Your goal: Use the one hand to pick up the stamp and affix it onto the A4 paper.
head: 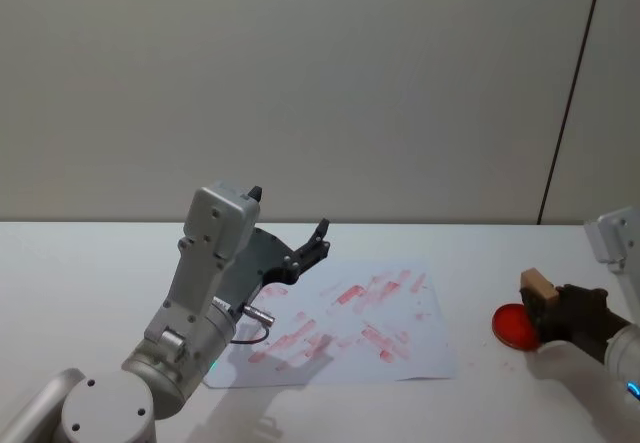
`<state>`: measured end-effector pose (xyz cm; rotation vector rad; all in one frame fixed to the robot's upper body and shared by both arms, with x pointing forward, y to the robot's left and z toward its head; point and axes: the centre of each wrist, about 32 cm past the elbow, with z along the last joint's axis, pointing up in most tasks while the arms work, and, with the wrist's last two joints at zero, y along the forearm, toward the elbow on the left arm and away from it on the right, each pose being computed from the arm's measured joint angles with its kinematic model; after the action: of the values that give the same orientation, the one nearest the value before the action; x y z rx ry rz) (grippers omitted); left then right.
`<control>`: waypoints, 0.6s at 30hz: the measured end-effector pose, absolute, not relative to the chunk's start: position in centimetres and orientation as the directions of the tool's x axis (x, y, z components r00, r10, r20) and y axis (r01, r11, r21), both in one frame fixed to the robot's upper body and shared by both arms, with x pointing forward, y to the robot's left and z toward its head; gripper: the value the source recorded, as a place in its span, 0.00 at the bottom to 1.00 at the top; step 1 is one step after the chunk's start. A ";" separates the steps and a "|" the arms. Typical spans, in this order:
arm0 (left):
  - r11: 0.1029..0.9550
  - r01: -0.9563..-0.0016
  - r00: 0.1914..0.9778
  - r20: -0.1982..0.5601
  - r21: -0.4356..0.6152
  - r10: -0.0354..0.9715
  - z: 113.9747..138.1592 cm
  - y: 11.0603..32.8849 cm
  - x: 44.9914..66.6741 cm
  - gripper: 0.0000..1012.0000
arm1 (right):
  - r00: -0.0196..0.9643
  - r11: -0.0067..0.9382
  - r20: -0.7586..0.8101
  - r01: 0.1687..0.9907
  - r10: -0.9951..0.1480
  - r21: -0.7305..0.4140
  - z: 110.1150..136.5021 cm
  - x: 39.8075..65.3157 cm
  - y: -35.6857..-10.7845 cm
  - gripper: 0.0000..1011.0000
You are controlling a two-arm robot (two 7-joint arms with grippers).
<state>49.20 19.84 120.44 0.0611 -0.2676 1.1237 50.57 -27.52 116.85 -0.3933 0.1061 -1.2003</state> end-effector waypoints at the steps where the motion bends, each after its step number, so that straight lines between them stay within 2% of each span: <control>1: 0.434 -0.897 0.404 0.243 -0.086 0.882 120.4 19.8 49.2 0.99 | 0.366 0.302 0.128 0.885 -0.922 -0.355 116.7 50.6 -27.6 0.22; 15: 0.434 -0.897 0.404 0.242 -0.086 0.882 120.4 19.8 49.2 0.99 | 0.378 0.300 0.147 0.874 -0.914 -0.382 115.8 50.9 -27.6 0.22; 18: 0.434 -0.897 0.404 0.242 -0.086 0.882 120.4 19.8 49.2 0.99 | 0.380 0.301 0.148 0.873 -0.913 -0.384 115.7 50.9 -27.6 0.25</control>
<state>49.20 19.84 120.44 0.0611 -0.2676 1.1237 50.95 -27.62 115.67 -0.4381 0.1055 -1.1879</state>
